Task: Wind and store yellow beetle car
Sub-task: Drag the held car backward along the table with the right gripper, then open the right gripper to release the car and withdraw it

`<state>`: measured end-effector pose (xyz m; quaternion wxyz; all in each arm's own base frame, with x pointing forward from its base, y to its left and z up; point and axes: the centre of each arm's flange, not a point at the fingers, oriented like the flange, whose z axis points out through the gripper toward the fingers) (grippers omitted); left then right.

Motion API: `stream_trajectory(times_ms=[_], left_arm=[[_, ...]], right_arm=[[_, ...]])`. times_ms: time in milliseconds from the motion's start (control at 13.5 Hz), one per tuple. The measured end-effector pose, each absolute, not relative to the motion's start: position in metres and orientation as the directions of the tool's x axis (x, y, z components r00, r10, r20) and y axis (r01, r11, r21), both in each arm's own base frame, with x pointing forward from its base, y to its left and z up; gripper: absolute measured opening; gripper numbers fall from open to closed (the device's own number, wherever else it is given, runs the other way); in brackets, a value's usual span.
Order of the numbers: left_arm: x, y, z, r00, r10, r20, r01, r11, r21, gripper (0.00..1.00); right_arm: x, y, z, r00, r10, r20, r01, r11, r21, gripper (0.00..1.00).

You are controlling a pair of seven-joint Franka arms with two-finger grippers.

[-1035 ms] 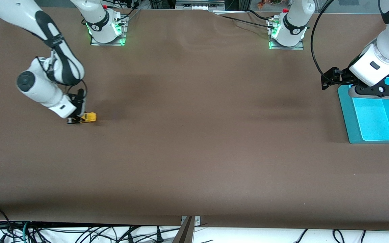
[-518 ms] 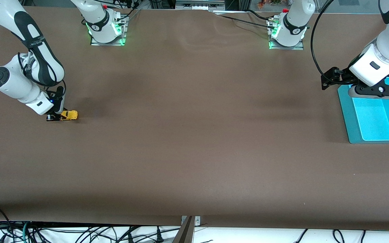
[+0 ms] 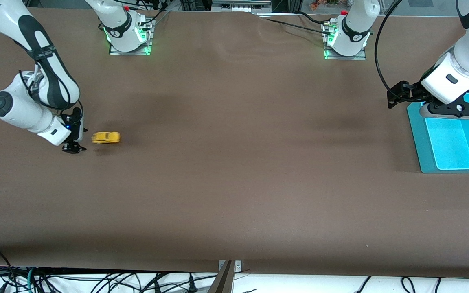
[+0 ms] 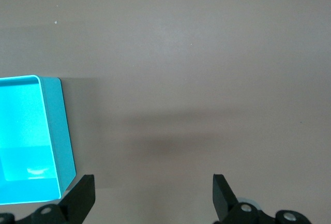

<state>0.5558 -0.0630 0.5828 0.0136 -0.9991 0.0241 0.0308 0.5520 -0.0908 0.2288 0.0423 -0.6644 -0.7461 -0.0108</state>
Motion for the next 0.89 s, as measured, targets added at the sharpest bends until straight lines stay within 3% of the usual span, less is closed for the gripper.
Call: stream_trajectory(times_ms=[74, 222, 370, 665, 887], left_arm=[[0.556, -0.063, 0.583, 0.997, -0.047, -0.062, -0.049, -0.998, -0.026, 1.00], [0.556, -0.063, 0.583, 0.997, -0.047, -0.062, -0.049, -0.998, -0.026, 1.00], [0.556, -0.063, 0.583, 0.997, -0.047, -0.062, -0.049, -0.998, -0.026, 1.00], [0.556, -0.063, 0.583, 0.997, -0.047, -0.062, -0.049, -0.998, -0.026, 1.00], [0.556, -0.063, 0.583, 0.997, -0.048, -0.062, -0.049, -0.998, -0.026, 1.00]], right_arm=[[0.564, -0.087, 0.243, -0.116, 0.990, 0.082, 0.992, 0.120, -0.044, 1.00], [0.583, -0.084, 0.278, -0.108, 0.991, 0.083, 0.993, 0.112, -0.046, 1.00], [0.594, -0.082, 0.330, -0.034, 0.997, 0.067, 0.999, 0.035, -0.027, 1.00], [0.581, -0.050, 0.452, 0.214, 0.976, 0.034, 0.976, -0.215, 0.042, 1.00], [0.551, -0.024, 0.514, 0.541, 0.840, 0.032, 0.839, -0.542, 0.040, 1.00]])
